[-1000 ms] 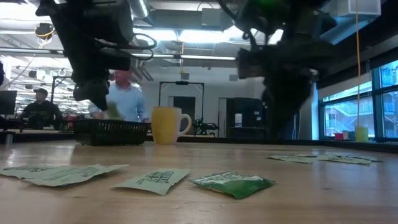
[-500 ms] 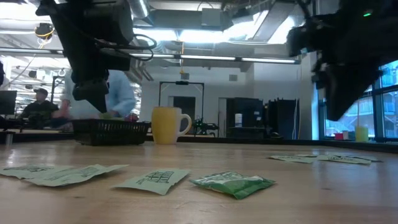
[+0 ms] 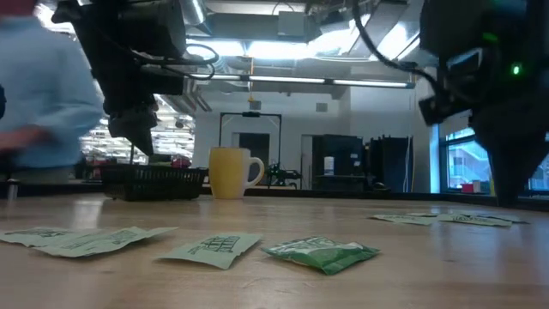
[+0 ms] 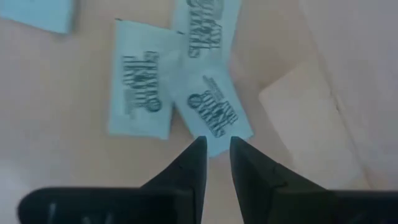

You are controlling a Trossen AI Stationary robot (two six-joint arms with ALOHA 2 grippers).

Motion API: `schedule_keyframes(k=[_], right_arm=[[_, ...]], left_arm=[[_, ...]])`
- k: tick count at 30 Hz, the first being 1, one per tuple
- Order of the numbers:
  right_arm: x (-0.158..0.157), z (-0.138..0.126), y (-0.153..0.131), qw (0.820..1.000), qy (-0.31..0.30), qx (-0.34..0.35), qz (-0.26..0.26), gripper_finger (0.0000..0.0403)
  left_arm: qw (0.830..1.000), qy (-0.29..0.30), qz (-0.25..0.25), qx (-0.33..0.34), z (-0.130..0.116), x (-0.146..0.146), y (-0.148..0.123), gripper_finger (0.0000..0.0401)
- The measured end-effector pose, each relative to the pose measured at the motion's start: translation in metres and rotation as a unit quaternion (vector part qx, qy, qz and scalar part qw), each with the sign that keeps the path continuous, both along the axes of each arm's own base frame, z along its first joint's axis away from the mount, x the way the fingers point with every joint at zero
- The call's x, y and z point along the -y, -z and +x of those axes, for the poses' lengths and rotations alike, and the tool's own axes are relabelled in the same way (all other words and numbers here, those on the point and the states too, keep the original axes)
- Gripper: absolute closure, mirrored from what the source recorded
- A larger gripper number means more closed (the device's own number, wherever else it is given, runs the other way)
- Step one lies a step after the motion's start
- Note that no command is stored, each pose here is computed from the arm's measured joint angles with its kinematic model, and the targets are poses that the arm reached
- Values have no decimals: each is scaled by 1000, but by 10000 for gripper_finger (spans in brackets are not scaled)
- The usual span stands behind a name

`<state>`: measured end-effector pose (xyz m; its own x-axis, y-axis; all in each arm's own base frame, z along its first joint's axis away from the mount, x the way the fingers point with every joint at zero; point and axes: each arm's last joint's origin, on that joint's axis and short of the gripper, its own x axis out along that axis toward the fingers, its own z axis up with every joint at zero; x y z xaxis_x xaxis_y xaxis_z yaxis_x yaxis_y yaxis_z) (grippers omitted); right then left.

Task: Pick and place Stevia / Truvia into bins
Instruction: Put the green stevia packet into the black bin

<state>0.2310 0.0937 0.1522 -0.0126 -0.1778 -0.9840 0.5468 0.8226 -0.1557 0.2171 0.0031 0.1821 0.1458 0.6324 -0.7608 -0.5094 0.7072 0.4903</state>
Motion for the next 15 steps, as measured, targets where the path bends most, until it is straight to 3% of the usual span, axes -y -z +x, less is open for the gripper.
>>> schedule_keyframes(k=[15], right_arm=[[26,-10,28,999,37,0,37,331]], left_arm=[[1000,0,-1,0,0,0,0,331]])
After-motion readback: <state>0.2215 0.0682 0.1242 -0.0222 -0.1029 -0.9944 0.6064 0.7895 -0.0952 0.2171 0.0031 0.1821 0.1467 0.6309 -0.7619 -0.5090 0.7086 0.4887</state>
